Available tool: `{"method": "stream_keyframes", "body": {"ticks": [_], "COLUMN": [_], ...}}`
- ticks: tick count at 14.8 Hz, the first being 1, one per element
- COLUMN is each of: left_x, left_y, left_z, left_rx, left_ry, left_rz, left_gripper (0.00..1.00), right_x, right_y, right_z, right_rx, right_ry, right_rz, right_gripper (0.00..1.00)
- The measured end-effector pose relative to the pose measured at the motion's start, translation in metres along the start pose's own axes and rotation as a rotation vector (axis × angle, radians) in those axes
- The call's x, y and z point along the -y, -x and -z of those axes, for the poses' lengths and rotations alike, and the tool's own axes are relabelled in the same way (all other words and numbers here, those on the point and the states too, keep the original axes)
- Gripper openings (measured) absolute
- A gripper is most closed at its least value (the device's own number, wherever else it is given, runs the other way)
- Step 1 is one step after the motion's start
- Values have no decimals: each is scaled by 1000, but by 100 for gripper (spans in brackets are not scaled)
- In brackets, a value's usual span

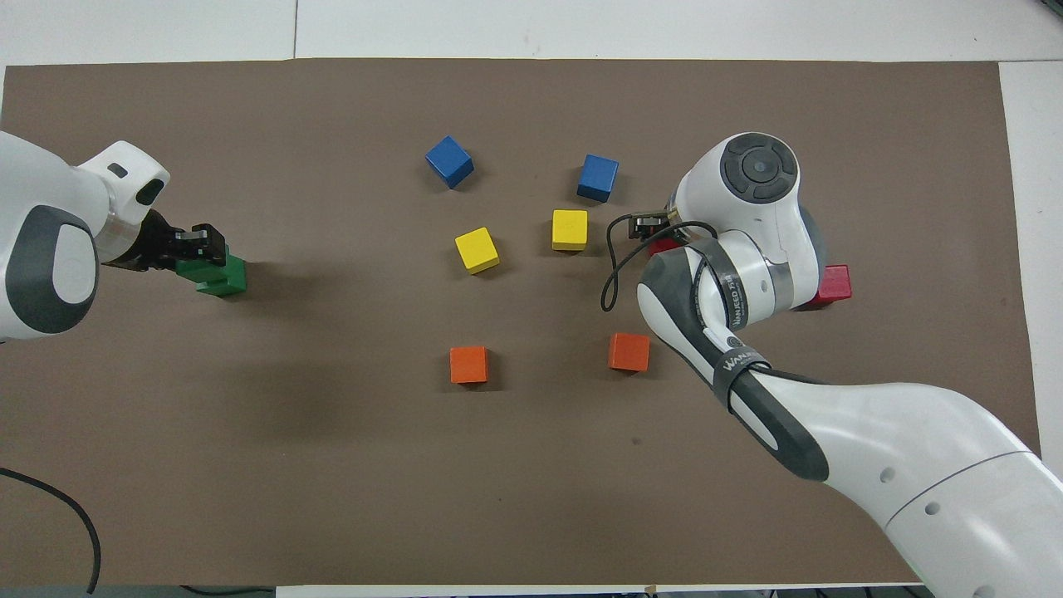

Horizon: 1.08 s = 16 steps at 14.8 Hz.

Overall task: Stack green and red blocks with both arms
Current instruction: 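Carry the second red block with the right gripper onto the first red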

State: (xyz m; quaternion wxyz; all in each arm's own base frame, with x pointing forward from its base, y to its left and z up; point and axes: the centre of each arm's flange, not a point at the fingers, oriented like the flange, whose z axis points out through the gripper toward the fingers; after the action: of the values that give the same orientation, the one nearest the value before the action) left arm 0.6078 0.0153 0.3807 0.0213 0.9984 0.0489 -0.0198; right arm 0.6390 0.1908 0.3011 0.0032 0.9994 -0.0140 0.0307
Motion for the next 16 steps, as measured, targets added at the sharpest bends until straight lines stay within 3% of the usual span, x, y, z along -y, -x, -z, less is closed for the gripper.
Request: {"method": "stream_keyframes", "body": {"ticks": [4, 9, 16], "left_x": [-1, -3, -2], "left_y": [0, 2, 2], "left_z": [0, -2, -3], "left_rx": [0, 5, 6], "left_ry": [1, 1, 1], "left_rz": [-2, -6, -11], "left_gripper": [55, 55, 55], "right_x": [-12, -102, -173], "right_y": [-13, -37, 11], "right_z": [28, 110, 117], "right_rx": [-8, -44, -2], "right_ry": [7, 22, 38], "right_rz": [-29, -14, 5], "right_gripper": [55, 55, 55]}}
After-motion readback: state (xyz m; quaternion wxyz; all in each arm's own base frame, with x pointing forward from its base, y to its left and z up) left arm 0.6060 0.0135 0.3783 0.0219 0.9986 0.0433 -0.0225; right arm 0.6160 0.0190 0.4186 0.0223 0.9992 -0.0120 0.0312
